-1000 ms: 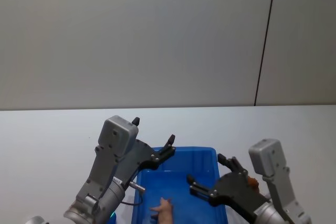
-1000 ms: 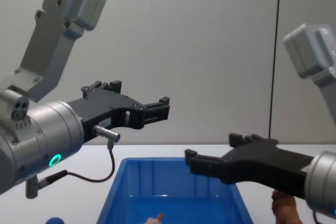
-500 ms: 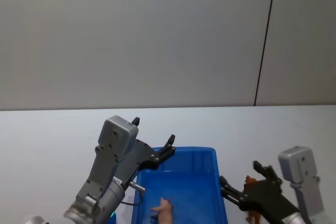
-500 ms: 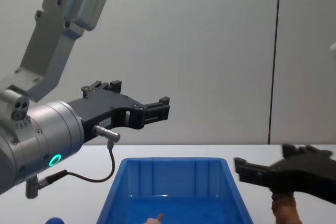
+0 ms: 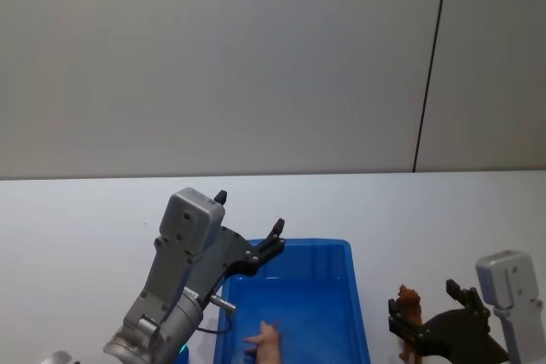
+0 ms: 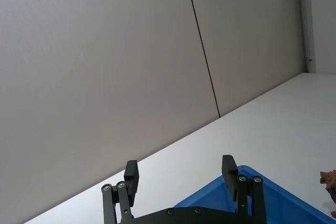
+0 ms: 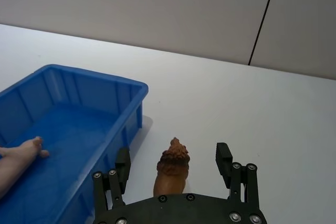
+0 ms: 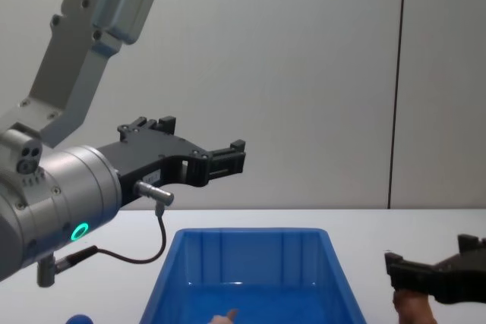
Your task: Pick up the two dolls from the table and place them into the box.
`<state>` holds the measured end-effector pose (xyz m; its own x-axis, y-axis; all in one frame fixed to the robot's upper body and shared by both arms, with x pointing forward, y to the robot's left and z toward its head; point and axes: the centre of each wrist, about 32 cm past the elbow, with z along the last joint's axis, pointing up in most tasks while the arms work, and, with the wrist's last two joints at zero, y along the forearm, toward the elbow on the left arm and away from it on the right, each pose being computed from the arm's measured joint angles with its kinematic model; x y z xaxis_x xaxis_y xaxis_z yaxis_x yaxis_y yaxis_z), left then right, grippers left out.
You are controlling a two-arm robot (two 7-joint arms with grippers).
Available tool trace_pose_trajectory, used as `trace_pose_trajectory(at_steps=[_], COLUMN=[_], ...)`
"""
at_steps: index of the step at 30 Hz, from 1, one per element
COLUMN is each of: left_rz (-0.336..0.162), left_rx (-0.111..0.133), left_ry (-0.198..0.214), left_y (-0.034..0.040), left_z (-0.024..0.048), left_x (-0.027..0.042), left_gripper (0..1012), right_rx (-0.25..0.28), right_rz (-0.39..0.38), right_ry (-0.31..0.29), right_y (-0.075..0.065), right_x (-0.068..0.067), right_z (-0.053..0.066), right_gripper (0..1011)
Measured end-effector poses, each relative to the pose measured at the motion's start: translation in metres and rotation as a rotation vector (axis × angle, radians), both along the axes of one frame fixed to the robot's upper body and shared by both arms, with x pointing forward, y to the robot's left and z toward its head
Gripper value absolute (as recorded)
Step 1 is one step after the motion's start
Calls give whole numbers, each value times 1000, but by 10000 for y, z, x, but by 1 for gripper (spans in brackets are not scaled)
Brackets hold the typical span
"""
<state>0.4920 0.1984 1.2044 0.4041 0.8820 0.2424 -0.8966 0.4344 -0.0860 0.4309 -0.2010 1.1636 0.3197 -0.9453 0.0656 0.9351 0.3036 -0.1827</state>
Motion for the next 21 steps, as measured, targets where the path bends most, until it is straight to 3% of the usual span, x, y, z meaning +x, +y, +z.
trace_pose_trajectory(at_steps=[21], left_rz=[0], left_rx=[0], left_ry=[0], left_y=[0], left_z=[0], left_x=[0], left_gripper=[1001], right_rx=[7], right_rz=[-35], right_ry=[110], right_y=[75], right_x=[17], right_z=[-180], right_gripper=[994])
